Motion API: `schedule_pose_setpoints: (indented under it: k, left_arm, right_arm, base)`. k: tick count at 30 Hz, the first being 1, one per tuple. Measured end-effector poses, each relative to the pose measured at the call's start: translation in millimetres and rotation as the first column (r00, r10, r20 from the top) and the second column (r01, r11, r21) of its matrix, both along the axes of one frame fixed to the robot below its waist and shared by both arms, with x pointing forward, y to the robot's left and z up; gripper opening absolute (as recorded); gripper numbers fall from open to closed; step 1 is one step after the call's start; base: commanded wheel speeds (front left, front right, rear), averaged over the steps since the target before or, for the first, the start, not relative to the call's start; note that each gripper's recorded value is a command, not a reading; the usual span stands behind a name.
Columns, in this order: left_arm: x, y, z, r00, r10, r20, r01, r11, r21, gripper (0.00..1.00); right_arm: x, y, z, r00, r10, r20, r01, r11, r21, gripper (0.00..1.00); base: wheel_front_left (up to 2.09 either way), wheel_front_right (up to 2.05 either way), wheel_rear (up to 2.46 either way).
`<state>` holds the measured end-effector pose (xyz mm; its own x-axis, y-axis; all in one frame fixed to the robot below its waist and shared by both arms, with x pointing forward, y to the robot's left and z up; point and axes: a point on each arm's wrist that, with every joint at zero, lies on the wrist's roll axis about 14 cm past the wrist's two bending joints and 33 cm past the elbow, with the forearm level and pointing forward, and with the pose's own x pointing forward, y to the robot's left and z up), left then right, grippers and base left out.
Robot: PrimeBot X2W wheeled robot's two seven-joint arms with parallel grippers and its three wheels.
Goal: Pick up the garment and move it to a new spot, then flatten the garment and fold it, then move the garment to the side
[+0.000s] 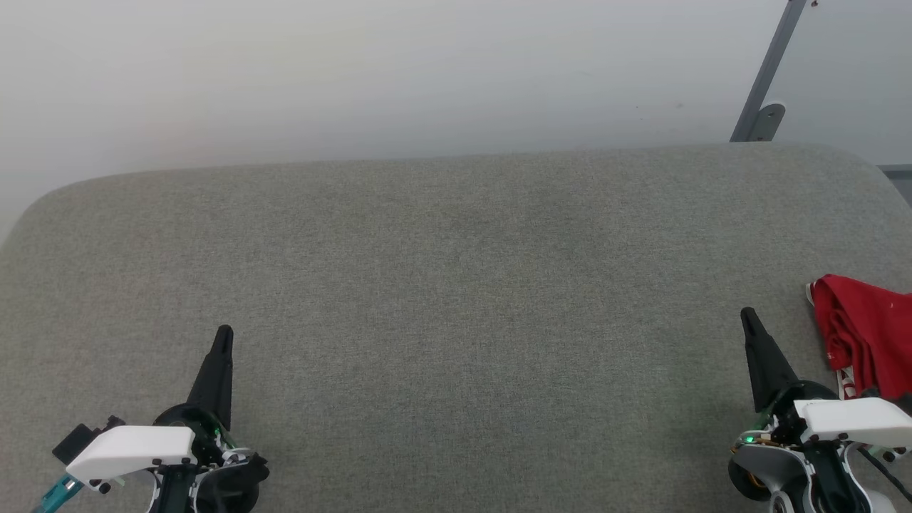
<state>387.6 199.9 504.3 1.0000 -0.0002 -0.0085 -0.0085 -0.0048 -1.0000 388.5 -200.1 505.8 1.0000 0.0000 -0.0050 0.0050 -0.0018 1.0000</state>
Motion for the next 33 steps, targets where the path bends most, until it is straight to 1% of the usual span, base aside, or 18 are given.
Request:
schedule_pose_setpoints:
  k: [33]
  left_arm:
    - [-0.1, -0.1, -0.1, 1.000, 0.000, 0.000, 0.000, 1.000, 0.000, 0.00]
  right_arm:
    - [0.0, 0.2, -0.1, 1.000, 0.001, 0.000, -0.001, 1.000, 0.000, 0.00]
  base:
    - [0.00, 0.00, 0.00]
